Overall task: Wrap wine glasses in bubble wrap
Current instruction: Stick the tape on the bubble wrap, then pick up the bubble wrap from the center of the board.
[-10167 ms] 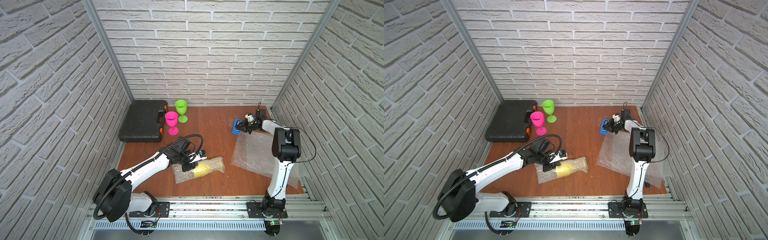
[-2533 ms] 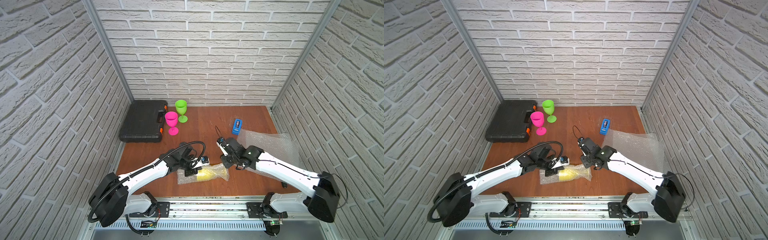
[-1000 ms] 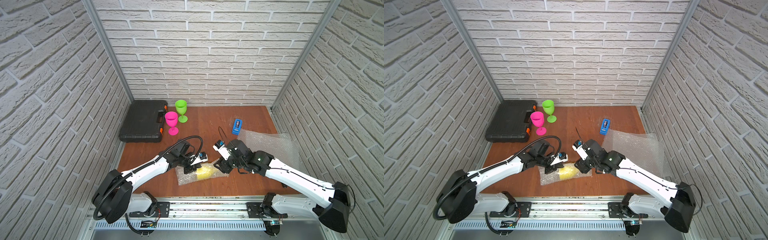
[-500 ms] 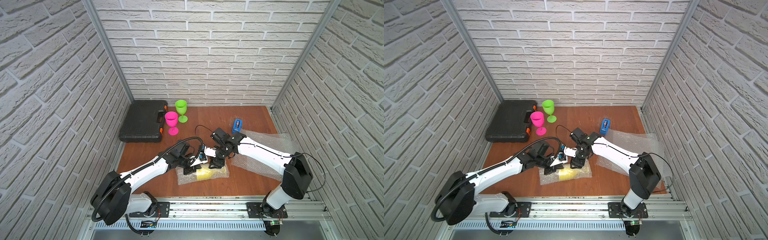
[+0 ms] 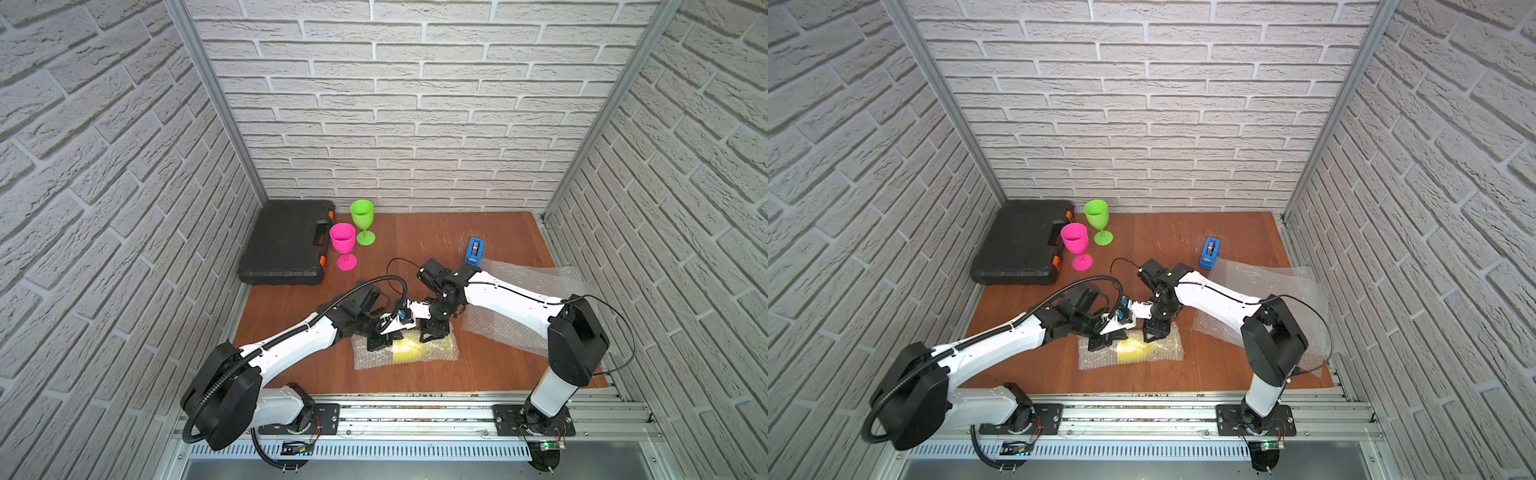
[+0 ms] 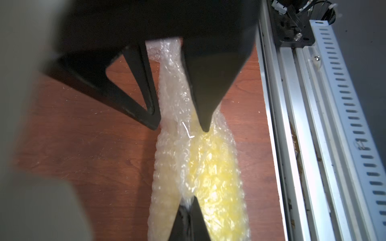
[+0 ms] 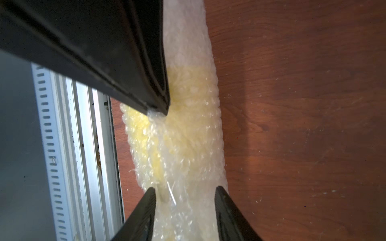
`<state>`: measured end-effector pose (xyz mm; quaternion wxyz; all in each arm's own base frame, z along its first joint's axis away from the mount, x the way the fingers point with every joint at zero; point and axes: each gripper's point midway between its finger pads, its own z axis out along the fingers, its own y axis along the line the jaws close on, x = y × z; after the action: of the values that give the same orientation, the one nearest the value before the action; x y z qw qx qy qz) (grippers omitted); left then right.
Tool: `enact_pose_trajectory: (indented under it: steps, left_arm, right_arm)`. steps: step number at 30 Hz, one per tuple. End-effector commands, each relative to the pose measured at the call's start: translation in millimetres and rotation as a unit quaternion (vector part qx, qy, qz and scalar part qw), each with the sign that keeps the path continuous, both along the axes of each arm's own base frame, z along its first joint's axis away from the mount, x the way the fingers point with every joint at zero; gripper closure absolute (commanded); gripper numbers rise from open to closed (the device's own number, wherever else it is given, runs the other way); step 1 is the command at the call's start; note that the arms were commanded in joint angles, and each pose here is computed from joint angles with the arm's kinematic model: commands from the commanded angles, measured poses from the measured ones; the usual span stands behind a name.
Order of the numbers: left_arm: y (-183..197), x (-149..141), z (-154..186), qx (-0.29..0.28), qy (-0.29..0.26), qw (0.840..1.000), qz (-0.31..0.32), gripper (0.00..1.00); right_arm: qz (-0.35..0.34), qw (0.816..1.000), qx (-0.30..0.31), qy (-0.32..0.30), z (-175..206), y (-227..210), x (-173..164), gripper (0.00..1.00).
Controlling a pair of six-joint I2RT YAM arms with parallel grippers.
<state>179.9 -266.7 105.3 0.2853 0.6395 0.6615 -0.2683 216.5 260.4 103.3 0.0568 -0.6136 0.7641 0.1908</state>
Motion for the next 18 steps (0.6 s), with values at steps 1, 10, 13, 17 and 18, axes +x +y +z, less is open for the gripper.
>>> enact_pose_trajectory:
  steps: [1,10,13,17,18]
  left_arm:
    - [0.0,3.9,4.4,-0.007,-0.016,1.000,0.005,1.00]
    - [-1.5,5.1,3.4,-0.008,-0.016,1.000,0.004,1.00]
    - [-1.7,6.4,3.6,-0.007,-0.016,1.000,0.007,1.00]
    - [-1.0,7.5,3.1,-0.005,-0.019,1.000,0.009,1.00]
    - [-1.0,7.5,3.2,-0.005,-0.019,1.000,0.010,1.00]
  right_arm:
    - [0.003,0.999,0.033,0.009,25.0,1.1,-14.5,0.47]
    - [0.015,0.999,0.014,0.039,11.3,6.0,-19.5,0.44]
    - [0.018,0.999,0.009,0.048,5.7,7.7,-20.9,0.42]
    - [0.016,0.998,-0.001,0.053,-2.0,8.0,-20.6,0.42]
    - [0.015,0.999,-0.003,0.051,-3.6,7.6,-19.3,0.42]
